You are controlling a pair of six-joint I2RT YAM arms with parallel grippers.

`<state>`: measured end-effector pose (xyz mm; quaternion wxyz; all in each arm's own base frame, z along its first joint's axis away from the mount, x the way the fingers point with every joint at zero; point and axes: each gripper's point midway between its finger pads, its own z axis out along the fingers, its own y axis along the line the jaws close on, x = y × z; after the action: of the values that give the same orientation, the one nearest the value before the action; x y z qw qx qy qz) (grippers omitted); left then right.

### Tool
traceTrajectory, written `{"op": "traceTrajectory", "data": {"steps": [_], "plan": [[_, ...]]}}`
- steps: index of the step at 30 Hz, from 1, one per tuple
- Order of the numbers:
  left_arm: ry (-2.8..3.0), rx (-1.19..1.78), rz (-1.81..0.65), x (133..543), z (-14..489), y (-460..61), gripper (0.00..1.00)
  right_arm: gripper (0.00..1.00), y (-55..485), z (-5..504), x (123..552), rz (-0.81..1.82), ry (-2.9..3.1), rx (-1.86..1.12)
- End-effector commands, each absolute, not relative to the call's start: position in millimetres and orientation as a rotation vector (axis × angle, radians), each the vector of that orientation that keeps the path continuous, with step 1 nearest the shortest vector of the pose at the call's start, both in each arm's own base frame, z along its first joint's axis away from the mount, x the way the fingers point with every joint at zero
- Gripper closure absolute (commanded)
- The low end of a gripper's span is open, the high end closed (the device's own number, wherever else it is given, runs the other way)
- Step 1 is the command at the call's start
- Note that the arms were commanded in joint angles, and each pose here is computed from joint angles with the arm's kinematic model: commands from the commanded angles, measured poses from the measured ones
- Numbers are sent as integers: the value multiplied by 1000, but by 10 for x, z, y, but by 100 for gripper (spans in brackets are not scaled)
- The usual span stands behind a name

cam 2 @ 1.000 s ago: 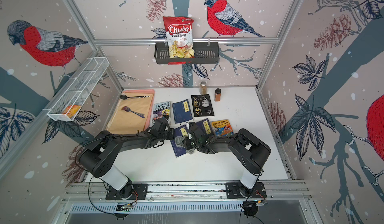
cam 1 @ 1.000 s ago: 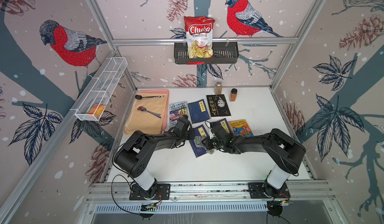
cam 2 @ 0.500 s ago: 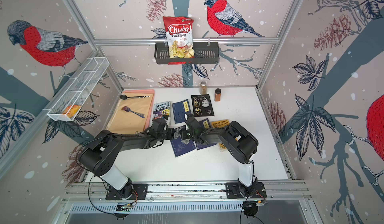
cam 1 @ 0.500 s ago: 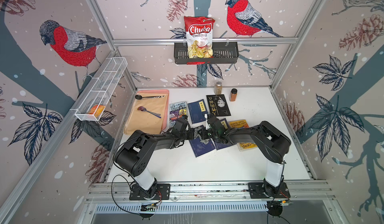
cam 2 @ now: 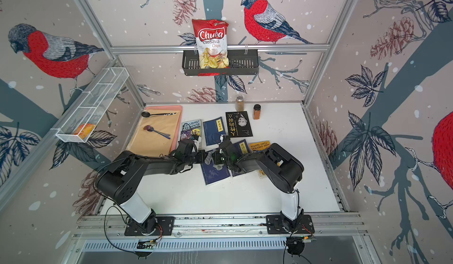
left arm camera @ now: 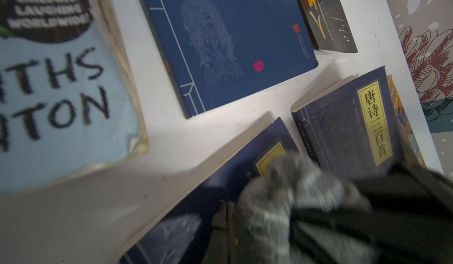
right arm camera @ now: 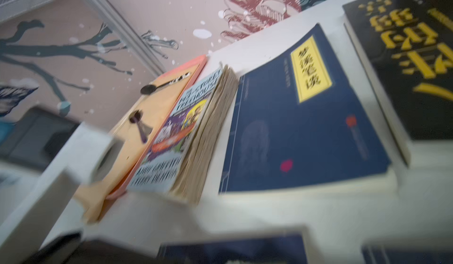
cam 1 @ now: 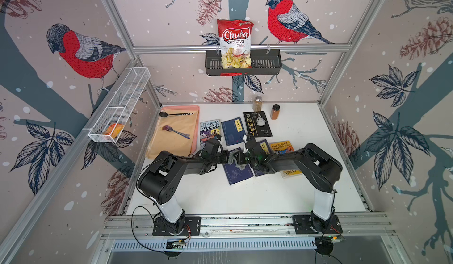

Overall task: Wipe the cover of the book
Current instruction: Wipe the dirt from the cover of the book.

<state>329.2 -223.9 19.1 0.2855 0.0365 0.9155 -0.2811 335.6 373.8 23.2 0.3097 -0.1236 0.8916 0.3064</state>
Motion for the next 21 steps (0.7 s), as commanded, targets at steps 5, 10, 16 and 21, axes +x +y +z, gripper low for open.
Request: {"op": "traceTrajectory", "data": {"steps": [5, 10, 16, 21], "plan": [[2681, 72, -607, 2918, -235, -1971, 100, 96, 3114, -197, 3030, 389, 2601, -377], [2690, 65, -592, 2921, -266, -1951, 100, 96, 2782, -210, 2337, 307, 2585, -421], [2691, 72, -603, 2917, -283, -1960, 100, 97, 2685, -226, 2113, 276, 2542, -371], [2661, 93, -613, 2951, -146, -1983, 100, 97, 2989, 8, 2335, 315, 2483, -400]]}}
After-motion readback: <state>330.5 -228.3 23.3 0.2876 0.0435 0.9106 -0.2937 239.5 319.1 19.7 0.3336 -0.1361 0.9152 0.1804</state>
